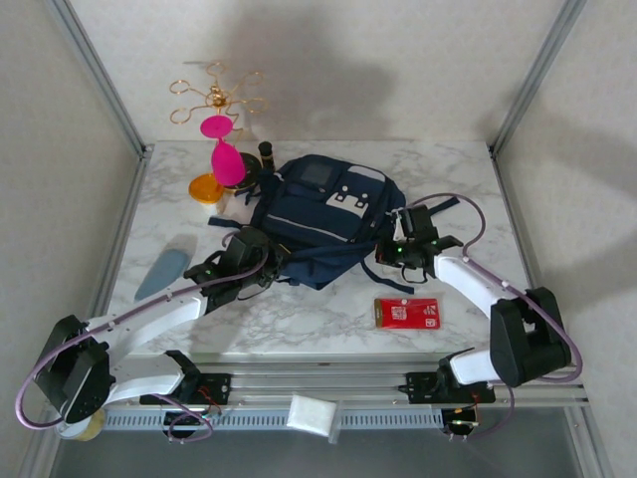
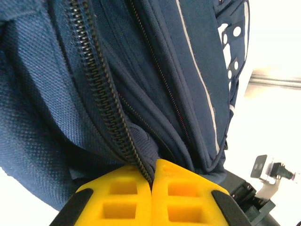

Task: Pack the student bag
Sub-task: Zip the student bag at the center of the table, then rotate the student bag at the center of the table, then unzip the student bag at the center of the table.

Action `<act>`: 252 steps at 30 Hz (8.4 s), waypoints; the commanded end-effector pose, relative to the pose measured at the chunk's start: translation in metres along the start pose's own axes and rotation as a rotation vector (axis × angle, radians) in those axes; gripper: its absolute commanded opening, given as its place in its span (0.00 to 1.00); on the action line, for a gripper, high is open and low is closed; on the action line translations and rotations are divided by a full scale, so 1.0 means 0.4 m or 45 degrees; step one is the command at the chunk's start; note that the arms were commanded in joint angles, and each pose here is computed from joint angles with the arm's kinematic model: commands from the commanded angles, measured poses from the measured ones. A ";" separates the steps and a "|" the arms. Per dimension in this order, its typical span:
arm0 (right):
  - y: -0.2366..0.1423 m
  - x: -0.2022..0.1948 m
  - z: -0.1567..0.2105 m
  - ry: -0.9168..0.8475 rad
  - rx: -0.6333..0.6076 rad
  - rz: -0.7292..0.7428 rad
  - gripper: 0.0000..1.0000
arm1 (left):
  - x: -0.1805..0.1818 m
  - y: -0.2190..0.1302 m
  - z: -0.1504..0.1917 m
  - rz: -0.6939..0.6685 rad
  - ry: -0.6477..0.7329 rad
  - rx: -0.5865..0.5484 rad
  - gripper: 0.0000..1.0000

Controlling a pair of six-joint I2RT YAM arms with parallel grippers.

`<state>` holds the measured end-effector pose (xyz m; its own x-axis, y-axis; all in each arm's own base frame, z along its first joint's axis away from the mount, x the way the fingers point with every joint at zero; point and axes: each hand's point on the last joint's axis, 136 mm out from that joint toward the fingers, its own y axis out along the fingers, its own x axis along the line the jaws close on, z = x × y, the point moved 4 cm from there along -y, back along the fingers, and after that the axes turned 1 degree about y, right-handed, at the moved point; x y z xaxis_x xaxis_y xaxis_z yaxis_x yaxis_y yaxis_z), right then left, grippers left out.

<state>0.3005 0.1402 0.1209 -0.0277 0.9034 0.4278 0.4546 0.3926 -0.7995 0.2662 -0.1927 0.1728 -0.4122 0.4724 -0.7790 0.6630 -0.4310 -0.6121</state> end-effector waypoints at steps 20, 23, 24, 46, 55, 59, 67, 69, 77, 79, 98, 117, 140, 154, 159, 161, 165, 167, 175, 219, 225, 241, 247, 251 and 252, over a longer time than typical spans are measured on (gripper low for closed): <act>-0.104 -0.012 -0.026 0.031 -0.112 -0.092 0.44 | -0.014 -0.062 -0.033 -0.015 0.289 -0.121 0.40; -0.109 0.012 -0.069 0.070 -0.118 -0.137 0.55 | -0.055 -0.047 -0.021 0.066 0.296 -0.080 0.42; -0.095 0.014 -0.085 0.087 -0.102 -0.126 0.55 | -0.071 -0.035 -0.012 0.079 0.310 -0.056 0.42; 0.177 -0.014 -0.378 0.230 -0.114 0.064 0.50 | -0.098 0.200 0.080 -0.130 0.510 -0.009 0.42; 0.238 -0.030 -0.380 0.265 -0.084 0.070 0.18 | -0.045 0.236 0.063 -0.250 0.545 -0.062 0.42; 0.198 -0.037 -0.360 0.289 -0.128 0.027 0.00 | -0.037 0.267 0.045 -0.248 0.567 -0.079 0.42; 0.111 -0.062 -0.258 0.369 -0.148 -0.063 0.00 | -0.042 0.354 0.000 -0.214 0.600 -0.080 0.40; 0.093 -0.058 -0.222 0.396 -0.135 -0.103 0.00 | -0.061 0.370 -0.011 -0.187 0.626 -0.091 0.40; 0.006 -0.027 -0.118 0.641 -0.182 -0.322 0.00 | -0.154 0.400 -0.076 -0.093 0.691 -0.105 0.44; -0.010 -0.012 -0.117 0.662 -0.210 -0.357 0.00 | -0.178 0.377 -0.072 -0.071 0.701 -0.082 0.49; 0.008 -0.040 -0.112 0.589 -0.146 -0.120 0.48 | -0.207 0.194 0.193 -0.058 0.664 0.089 0.62; 0.100 -0.012 -0.133 0.687 -0.134 0.078 0.50 | -0.166 0.278 0.238 -0.137 0.694 0.162 0.61; 0.160 0.043 -0.134 0.659 -0.118 0.051 0.28 | -0.167 0.276 0.251 -0.126 0.675 0.191 0.63; -0.033 0.153 -0.240 0.698 -0.284 -0.500 0.00 | -0.234 0.263 0.219 -0.197 0.736 0.096 0.63; -0.083 0.173 -0.256 0.795 -0.287 -0.619 0.00 | -0.247 0.265 0.220 -0.198 0.744 0.085 0.55; -0.103 0.179 -0.261 0.824 -0.298 -0.644 0.00 | -0.254 0.259 0.223 -0.198 0.745 0.089 0.53; -0.132 0.195 -0.258 0.870 -0.322 -0.738 0.00 | -0.275 0.236 0.252 -0.121 0.624 0.151 0.53; -0.139 0.191 -0.256 0.862 -0.338 -0.750 0.00 | -0.290 0.222 0.270 -0.073 0.559 0.160 0.54; -0.143 0.196 -0.223 0.863 -0.313 -0.839 0.00 | -0.284 0.260 0.296 0.025 0.160 0.178 0.53; -0.115 0.176 -0.207 0.912 -0.288 -0.810 0.00 | -0.213 0.370 0.209 -0.409 0.594 -0.164 0.20; -0.127 0.178 -0.215 0.898 -0.307 -0.812 0.00 | -0.233 0.340 0.192 -0.387 0.608 -0.183 0.11; -0.144 0.121 -0.270 0.893 -0.344 -0.803 0.00 | -0.186 0.223 0.204 -0.190 0.712 0.114 0.00; -0.142 0.091 -0.305 0.907 -0.360 -0.796 0.00 | -0.151 0.195 0.212 -0.176 0.901 0.226 0.00; -0.133 0.075 -0.318 0.891 -0.370 -0.755 0.00 | -0.147 0.184 0.208 -0.136 0.937 0.264 0.00; -0.130 0.071 -0.321 0.881 -0.371 -0.727 0.00 | -0.147 0.184 0.206 -0.124 0.941 0.269 0.00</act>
<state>0.3622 0.1437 0.1945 0.3013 0.2222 0.9273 0.6327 0.6809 -0.3688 0.3002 -0.3269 0.1625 0.0513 0.8623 -0.5039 0.5295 -0.4513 -0.7183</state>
